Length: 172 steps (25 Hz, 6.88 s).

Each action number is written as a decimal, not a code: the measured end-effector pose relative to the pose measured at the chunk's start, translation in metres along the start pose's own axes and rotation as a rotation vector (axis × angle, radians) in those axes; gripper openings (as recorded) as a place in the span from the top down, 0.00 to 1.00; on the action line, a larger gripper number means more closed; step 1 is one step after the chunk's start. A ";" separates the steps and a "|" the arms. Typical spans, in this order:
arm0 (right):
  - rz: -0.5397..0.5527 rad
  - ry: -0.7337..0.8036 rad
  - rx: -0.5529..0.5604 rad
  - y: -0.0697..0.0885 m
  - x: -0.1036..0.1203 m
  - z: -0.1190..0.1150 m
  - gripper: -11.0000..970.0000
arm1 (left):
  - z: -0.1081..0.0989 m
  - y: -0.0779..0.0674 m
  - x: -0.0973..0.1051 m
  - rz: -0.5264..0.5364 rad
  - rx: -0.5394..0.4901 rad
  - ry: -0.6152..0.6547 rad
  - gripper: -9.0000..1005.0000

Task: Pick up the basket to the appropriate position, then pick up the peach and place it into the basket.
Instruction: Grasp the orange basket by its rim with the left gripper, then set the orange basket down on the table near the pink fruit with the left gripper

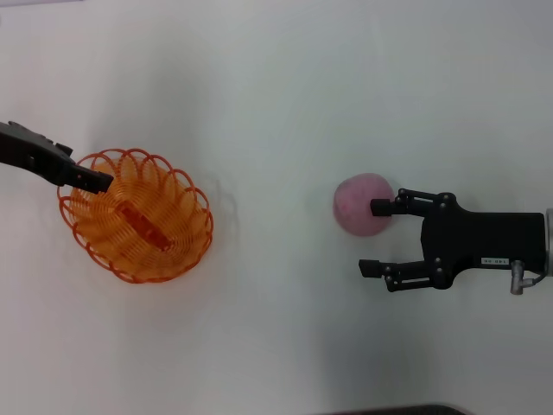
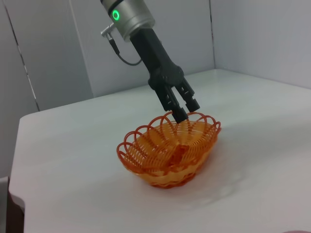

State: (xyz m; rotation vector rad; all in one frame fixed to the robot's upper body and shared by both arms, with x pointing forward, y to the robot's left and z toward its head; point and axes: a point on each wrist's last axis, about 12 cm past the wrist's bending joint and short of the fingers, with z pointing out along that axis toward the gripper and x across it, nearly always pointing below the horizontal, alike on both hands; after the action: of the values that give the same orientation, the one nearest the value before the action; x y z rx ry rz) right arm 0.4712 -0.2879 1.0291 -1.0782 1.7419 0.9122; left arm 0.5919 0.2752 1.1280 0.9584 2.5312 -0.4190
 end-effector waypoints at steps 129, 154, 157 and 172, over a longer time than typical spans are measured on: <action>0.009 0.007 0.030 0.000 0.004 -0.003 0.04 | 0.045 -0.022 0.067 -0.803 0.298 -0.300 0.92; 0.002 0.004 0.028 -0.002 0.002 -0.001 0.04 | 0.041 -0.029 0.052 -0.848 0.248 -0.231 0.92; 0.002 0.003 0.028 -0.002 0.002 -0.001 0.04 | 0.042 -0.031 0.050 -0.833 0.247 -0.221 0.91; 0.000 0.002 0.029 -0.002 0.001 -0.001 0.04 | 0.043 -0.030 0.051 -0.855 0.226 -0.228 0.91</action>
State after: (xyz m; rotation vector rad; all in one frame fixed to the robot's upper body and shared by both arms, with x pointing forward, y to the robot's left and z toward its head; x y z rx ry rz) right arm 0.4728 -0.2901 1.0279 -1.0609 1.7513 0.8837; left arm 0.5477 0.2647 1.0701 -0.1715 2.5879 -0.9989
